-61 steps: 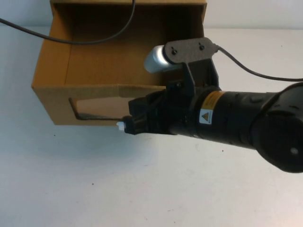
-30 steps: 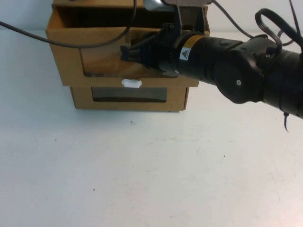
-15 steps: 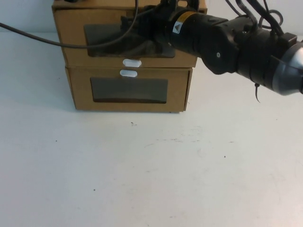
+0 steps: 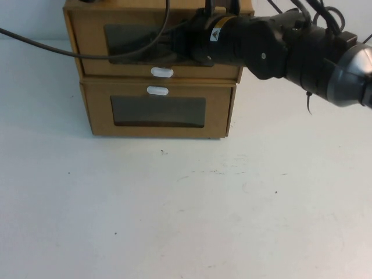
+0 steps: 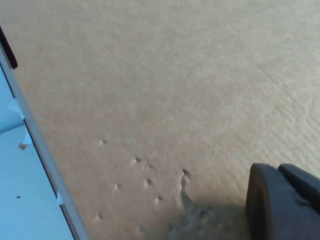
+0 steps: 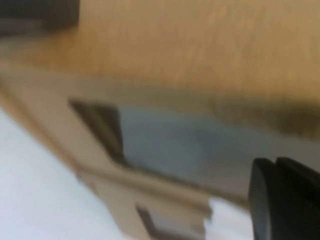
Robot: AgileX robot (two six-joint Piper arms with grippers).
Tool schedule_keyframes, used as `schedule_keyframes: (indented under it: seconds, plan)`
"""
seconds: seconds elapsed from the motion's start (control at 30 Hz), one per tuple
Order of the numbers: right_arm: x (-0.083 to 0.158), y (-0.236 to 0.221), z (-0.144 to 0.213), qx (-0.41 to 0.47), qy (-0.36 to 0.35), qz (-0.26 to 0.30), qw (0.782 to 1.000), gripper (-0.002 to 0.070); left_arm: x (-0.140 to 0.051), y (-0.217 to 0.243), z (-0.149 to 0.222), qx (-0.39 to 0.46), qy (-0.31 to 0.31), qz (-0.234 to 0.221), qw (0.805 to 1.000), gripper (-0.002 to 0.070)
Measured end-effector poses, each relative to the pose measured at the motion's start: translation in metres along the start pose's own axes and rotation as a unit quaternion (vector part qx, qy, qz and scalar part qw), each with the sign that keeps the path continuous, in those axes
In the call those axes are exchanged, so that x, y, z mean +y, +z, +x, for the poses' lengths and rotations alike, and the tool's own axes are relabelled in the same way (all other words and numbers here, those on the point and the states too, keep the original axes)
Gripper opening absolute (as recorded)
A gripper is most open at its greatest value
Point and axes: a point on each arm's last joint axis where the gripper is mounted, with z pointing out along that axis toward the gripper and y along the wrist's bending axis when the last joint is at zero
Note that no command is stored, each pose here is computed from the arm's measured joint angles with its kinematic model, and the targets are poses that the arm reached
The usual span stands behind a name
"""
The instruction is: Close the shoe box
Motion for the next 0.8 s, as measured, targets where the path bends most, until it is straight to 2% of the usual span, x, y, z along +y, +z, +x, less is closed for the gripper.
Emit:
schedule_keyframes:
  seconds: [0.13, 0.3, 0.47, 0.63, 0.8]
  plan:
    - [0.015, -0.035, -0.015, 0.027, -0.029, -0.006, 0.999, -0.0011, 0.000, -0.003, -0.002, -0.002, 0.009, -0.005, 1.000, -0.0005]
    - [0.041, -0.109, -0.041, 0.048, -0.059, -0.026, 0.997, -0.0011, -0.001, -0.017, -0.010, -0.006, 0.042, -0.024, 0.999, -0.0005]
    - [0.052, -0.187, -0.053, 0.079, -0.088, -0.026, 0.993, -0.0011, -0.006, -0.035, -0.015, -0.007, 0.050, -0.026, 0.998, -0.0005]
    - [0.054, -0.265, -0.036, 0.096, -0.097, -0.019, 0.990, -0.0011, -0.021, -0.075, -0.019, -0.030, 0.053, -0.032, 0.998, -0.0005]
    - [0.030, -0.337, 0.008, 0.093, -0.058, -0.017, 0.994, -0.0011, -0.049, -0.138, 0.008, -0.083, 0.052, -0.059, 0.993, -0.0005]
